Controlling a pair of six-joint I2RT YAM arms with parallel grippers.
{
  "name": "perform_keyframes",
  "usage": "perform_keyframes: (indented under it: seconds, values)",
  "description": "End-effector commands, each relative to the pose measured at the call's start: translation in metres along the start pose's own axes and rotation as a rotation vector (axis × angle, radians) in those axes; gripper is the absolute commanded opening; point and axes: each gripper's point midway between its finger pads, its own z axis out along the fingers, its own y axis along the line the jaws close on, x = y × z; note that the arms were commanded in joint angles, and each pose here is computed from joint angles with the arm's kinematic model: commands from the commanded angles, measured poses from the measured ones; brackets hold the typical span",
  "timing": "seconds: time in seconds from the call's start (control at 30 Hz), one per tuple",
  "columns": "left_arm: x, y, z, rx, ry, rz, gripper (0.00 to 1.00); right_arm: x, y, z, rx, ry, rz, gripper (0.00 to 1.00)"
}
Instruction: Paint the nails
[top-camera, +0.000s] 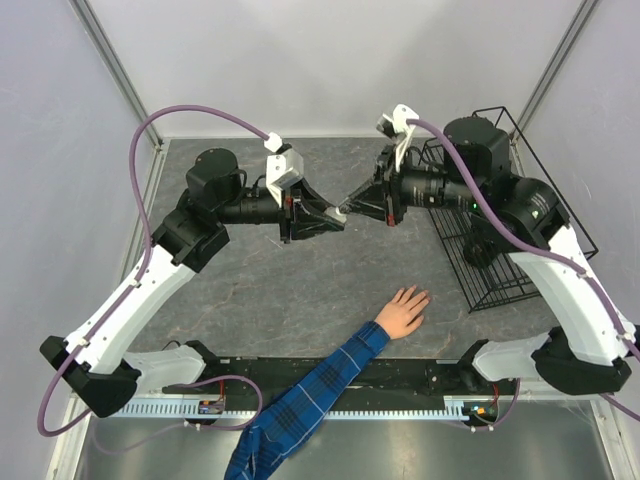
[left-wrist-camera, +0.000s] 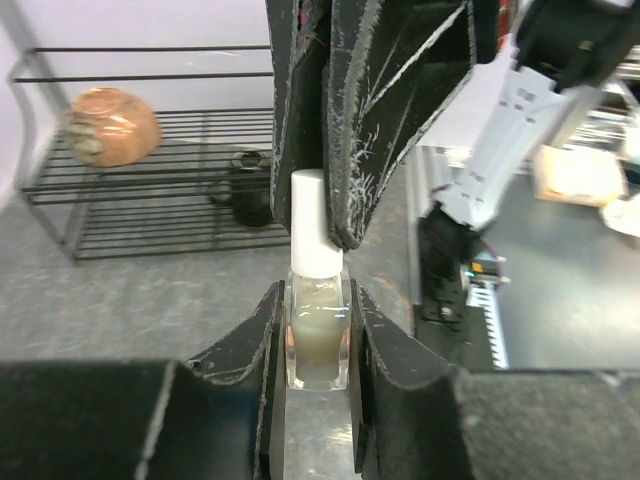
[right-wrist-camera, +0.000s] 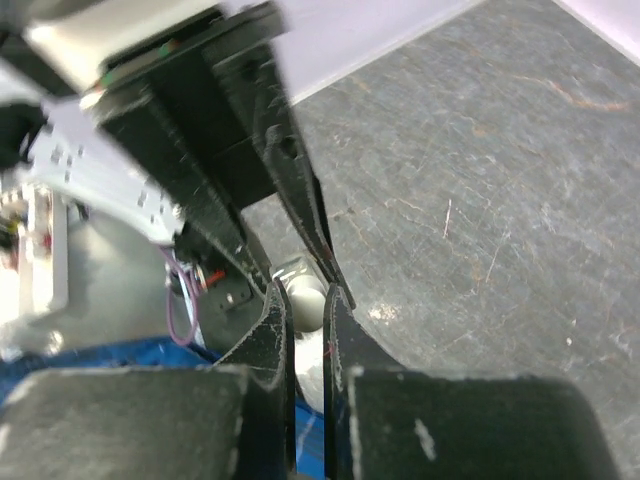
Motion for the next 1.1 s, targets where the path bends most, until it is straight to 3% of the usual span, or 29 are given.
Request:
perform_keyframes:
  seconds: [0.0, 0.17, 0.4, 0.47, 0.5, 0.57, 0.6, 0.67, 0.73, 0.9, 1.07]
  values:
    - [-0.009, -0.039, -0.004, 0.223, 0.004, -0.085, 0.02, 0.006, 0.026, -0.019, -0.169, -0.047, -0.233, 0.0]
    - [-0.004, -0.08, -0.015, 0.51, 0.068, -0.286, 0.02, 0.037, 0.027, -0.011, -0.258, 0.015, -0.326, 0.0]
    - [-0.004, -0.086, -0.021, 0.519, 0.066, -0.294, 0.02, 0.024, 0.037, -0.014, -0.293, -0.031, -0.318, 0.0]
    - [-0.004, -0.076, -0.017, 0.447, 0.049, -0.266, 0.02, 0.021, 0.037, -0.016, -0.28, -0.037, -0.297, 0.0]
    - [-0.007, -0.073, -0.017, 0.397, 0.034, -0.236, 0.02, 0.019, 0.036, -0.014, -0.262, -0.029, -0.232, 0.05]
    - [-0.007, -0.041, -0.01, 0.185, 0.004, -0.146, 0.02, 0.011, 0.03, -0.012, -0.205, -0.035, -0.18, 0.38]
    - [-0.011, -0.032, -0.012, 0.116, -0.016, -0.07, 0.02, 0.006, 0.03, -0.013, -0.187, -0.044, -0.125, 0.61]
    - [-0.017, -0.001, -0.015, -0.072, -0.049, -0.003, 0.02, -0.003, 0.015, -0.011, -0.077, -0.073, -0.06, 0.79]
    - [-0.024, 0.017, -0.019, -0.184, -0.069, 0.055, 0.02, -0.01, 0.006, -0.01, -0.007, -0.095, 0.019, 0.82]
    - [-0.033, 0.034, -0.016, -0.274, -0.073, 0.187, 0.02, -0.044, -0.013, -0.015, 0.137, -0.223, 0.15, 0.88]
    - [-0.031, 0.043, -0.002, -0.379, -0.043, 0.261, 0.02, -0.06, -0.027, -0.009, 0.212, -0.289, 0.224, 0.8]
